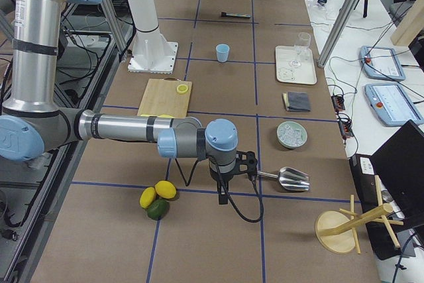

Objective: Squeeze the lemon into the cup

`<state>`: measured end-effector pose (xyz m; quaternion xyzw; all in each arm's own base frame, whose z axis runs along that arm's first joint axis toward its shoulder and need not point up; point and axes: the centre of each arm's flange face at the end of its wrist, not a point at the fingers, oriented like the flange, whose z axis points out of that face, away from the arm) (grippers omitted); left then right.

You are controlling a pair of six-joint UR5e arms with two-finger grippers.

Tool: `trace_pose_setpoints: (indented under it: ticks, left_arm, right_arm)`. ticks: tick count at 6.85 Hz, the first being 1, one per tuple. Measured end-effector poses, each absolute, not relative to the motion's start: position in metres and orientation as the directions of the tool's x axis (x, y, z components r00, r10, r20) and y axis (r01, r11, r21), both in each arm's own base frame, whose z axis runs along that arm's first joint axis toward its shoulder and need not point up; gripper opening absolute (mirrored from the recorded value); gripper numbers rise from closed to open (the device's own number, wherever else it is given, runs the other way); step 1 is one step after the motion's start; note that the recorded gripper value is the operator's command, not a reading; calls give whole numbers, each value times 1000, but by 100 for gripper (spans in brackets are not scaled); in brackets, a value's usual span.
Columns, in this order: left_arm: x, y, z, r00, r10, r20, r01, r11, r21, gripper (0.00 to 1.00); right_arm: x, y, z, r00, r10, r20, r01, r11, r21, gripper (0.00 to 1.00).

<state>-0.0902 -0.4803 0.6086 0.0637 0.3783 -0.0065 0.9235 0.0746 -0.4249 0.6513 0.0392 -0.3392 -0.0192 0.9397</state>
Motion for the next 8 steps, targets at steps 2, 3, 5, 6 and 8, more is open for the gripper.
trace_pose_setpoints:
  ticks: [2, 3, 5, 6, 8]
  left_arm:
    - [-90, -480, 601, 714, 47, -698, 60, 990, 128, 100]
    - [-90, -479, 601, 714, 47, -698, 60, 990, 128, 100]
    - [-90, -479, 599, 715, 49, -698, 60, 990, 131, 100]
    - [-90, -479, 599, 715, 50, -697, 60, 989, 132, 100]
    - [-90, -479, 600, 715, 48, -697, 60, 990, 130, 100]
  right_arm:
    - [74, -421, 640, 761, -70, 646, 14, 996, 92, 100]
    - [73, -419, 640, 759, -67, 647, 14, 996, 87, 100]
    - [73, -418, 640, 759, -63, 648, 13, 997, 82, 100]
    - [73, -418, 640, 758, -63, 649, 12, 997, 82, 100]
    - [73, -418, 640, 758, -63, 650, 12, 997, 82, 100]
